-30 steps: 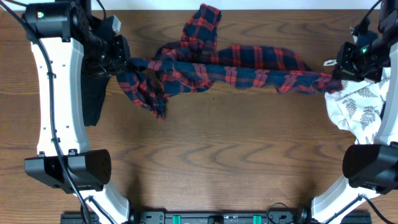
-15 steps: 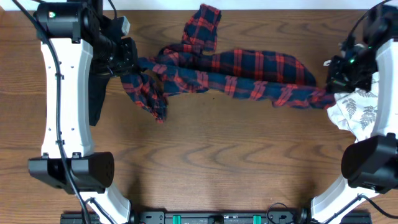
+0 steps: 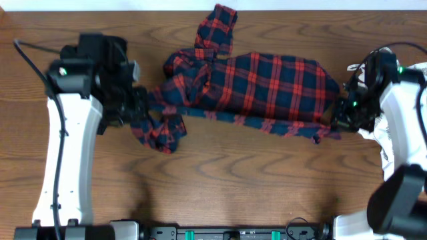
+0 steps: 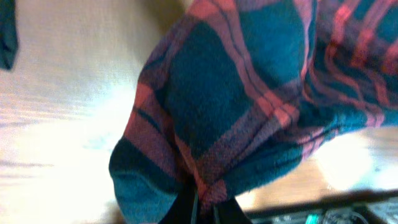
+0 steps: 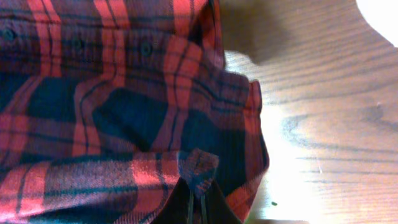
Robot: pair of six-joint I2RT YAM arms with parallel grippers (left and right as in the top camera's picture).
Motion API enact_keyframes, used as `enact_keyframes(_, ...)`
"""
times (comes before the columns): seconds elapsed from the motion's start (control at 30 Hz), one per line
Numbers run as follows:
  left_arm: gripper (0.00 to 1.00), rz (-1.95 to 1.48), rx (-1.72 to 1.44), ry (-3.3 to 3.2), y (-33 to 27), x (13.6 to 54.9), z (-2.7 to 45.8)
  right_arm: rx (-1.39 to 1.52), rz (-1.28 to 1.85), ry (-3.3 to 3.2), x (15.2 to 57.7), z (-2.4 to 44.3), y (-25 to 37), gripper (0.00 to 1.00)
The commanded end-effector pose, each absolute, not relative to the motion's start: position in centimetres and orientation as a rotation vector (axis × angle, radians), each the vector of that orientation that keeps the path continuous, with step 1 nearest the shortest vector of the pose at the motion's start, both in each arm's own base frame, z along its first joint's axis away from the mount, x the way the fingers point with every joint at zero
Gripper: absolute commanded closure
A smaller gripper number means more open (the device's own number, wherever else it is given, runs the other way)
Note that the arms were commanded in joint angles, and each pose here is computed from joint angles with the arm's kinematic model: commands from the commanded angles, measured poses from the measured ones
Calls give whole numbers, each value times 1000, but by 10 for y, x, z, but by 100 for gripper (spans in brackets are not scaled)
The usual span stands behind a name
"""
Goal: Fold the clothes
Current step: 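Pull the shirt toward the near edge with both grippers, spreading it flat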
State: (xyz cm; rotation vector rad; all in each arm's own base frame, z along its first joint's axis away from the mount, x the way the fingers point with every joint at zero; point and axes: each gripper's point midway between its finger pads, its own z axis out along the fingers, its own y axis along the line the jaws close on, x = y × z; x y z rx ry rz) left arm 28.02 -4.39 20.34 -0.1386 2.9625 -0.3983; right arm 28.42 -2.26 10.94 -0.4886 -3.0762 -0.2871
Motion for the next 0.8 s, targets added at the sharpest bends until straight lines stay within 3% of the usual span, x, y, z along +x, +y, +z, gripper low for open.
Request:
enact_keyframes(0.0, 94, -376, -188, 2992, -39, 260, 175, -580, -256, -3090, 268, 104, -21, 98)
enact_keyframes(0.3, 94, -394, -247, 3186, -49, 204, 93, -860, -217, -2994, 222, 66, -17, 99)
enact_keyframes(0.77, 94, -369, -305, 3274, -60, 168, 93, -1191, 62, -2914, 190, 62, -42, 99)
